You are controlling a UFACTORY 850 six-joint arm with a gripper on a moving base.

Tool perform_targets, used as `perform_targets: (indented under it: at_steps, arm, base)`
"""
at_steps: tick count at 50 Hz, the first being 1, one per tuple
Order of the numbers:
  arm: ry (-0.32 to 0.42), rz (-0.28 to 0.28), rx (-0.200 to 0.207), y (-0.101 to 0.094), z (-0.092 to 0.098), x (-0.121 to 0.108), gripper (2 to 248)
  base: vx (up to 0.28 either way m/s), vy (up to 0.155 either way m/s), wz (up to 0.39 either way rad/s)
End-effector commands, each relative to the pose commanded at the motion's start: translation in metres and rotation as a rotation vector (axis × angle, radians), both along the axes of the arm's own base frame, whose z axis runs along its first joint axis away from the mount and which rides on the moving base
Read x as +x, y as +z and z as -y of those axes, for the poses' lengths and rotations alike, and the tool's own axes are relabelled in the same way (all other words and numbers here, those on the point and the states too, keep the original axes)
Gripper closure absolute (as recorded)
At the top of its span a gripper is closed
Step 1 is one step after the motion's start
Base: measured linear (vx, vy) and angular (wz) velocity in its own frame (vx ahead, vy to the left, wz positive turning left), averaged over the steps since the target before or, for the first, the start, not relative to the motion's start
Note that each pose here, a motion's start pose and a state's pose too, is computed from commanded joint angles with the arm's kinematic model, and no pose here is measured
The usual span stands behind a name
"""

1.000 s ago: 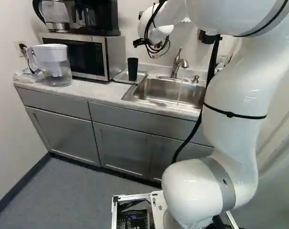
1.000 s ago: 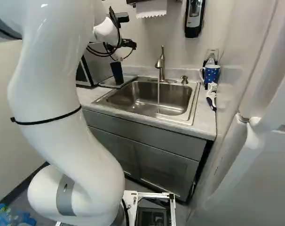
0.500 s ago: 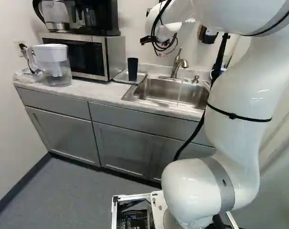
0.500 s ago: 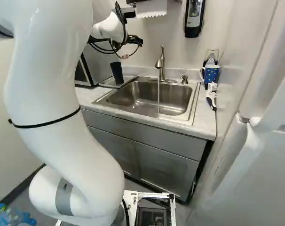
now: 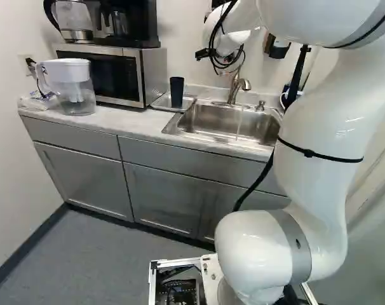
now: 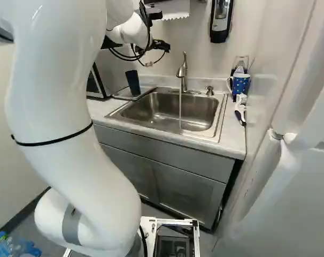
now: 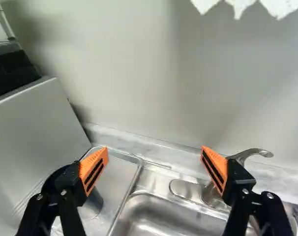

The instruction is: Rinse the cup and place it in the tray

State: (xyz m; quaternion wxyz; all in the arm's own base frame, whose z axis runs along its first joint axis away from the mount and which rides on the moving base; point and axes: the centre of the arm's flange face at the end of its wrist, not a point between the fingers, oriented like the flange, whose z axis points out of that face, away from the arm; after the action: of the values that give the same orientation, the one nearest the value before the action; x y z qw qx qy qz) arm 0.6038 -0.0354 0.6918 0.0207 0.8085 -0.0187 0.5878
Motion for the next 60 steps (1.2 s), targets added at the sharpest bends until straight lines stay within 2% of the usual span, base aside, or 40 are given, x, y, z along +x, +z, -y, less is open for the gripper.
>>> perform_targets:
  at_steps: [20, 46, 60]
  arm:
    - [-0.049, 0.038, -0.003, 0.02, 0.03, 0.004, 3]
    - [-0.102, 0.049, -0.005, 0.017, 0.069, 0.036, 3]
    - [-0.121, 0.054, -0.006, 0.016, 0.083, 0.047, 3]
  base:
    - [0.0, 0.0, 0.0]
    - [0.0, 0.0, 0.0]
    - [0.0, 0.0, 0.0]
